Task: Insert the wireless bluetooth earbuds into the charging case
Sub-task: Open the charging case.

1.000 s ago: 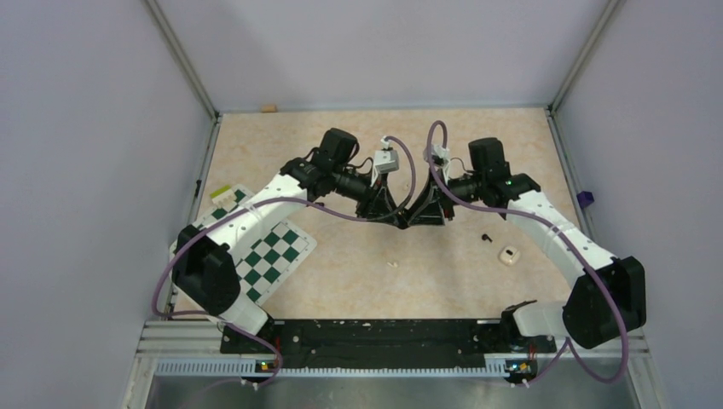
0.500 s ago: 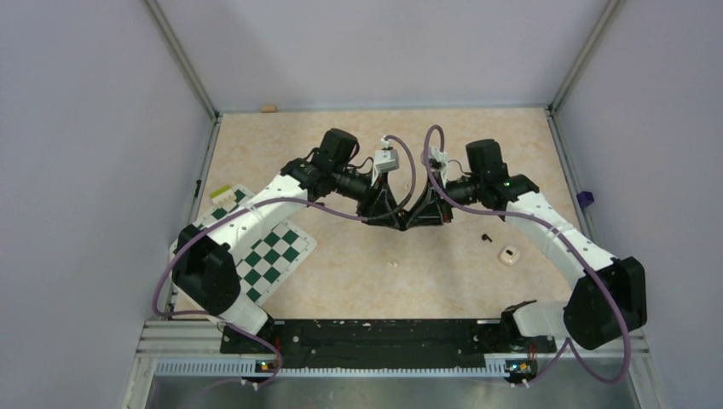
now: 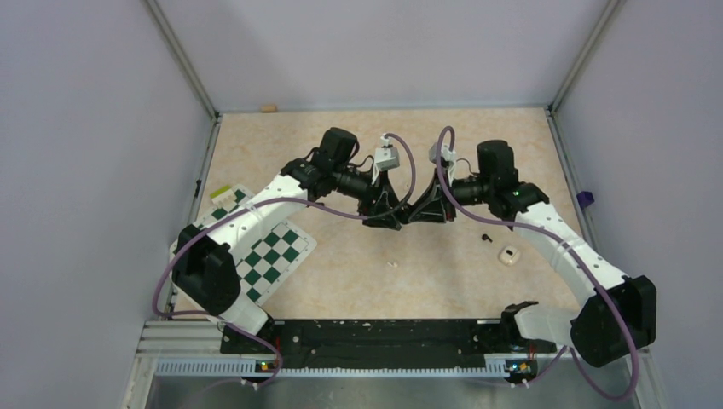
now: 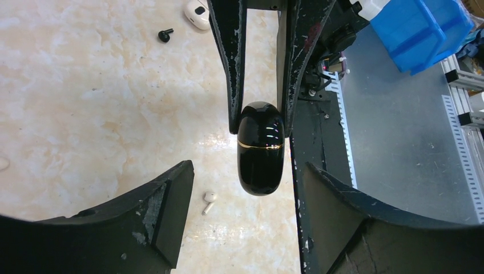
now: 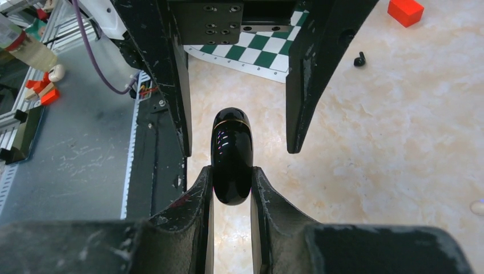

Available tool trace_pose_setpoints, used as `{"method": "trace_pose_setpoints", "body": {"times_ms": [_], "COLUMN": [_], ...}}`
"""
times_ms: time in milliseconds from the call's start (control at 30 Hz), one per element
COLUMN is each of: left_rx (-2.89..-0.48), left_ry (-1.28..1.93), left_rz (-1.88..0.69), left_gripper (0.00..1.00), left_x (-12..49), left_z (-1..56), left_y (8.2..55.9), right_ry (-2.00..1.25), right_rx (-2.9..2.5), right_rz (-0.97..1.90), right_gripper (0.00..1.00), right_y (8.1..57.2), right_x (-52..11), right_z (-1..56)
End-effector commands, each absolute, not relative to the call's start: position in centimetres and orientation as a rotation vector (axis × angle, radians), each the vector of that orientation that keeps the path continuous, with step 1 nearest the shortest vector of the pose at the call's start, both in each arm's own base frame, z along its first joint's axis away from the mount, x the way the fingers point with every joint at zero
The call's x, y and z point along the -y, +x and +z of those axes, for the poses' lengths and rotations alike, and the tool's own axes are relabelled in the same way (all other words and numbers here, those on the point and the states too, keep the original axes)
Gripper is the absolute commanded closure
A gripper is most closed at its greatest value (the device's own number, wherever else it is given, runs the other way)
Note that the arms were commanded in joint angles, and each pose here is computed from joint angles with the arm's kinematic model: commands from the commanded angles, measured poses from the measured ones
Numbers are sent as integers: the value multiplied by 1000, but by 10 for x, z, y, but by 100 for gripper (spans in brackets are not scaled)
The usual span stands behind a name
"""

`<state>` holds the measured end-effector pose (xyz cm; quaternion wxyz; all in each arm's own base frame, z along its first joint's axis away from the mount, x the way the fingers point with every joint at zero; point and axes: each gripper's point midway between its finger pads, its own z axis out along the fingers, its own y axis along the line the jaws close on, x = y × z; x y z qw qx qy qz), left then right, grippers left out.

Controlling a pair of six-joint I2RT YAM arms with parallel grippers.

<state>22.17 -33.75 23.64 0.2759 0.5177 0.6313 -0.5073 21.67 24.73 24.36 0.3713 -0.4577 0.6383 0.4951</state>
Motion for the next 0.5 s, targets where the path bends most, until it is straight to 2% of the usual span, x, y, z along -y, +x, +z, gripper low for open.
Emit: {"method": "trace_pose_setpoints", "body": {"times_ms": [0, 300, 467], "left_rx": [-1661, -1678, -1679], "left_ry": [1385, 1381, 1387], "left_rz": [-1364, -1390, -1398], "left_gripper": [26, 33, 46], "left_x": [342, 345, 346], "left_z": [241, 235, 233], "left_y": [225, 225, 224], "right_ry": [-1149, -1122, -1114], "right_rx": [-1586, -1597, -1609], "right_rz": [1252, 1250, 1240], "right_gripper": [97, 97, 97], "right_y": [225, 230, 233], "right_x": [-249, -251, -251], "right_z": [255, 252, 249]}}
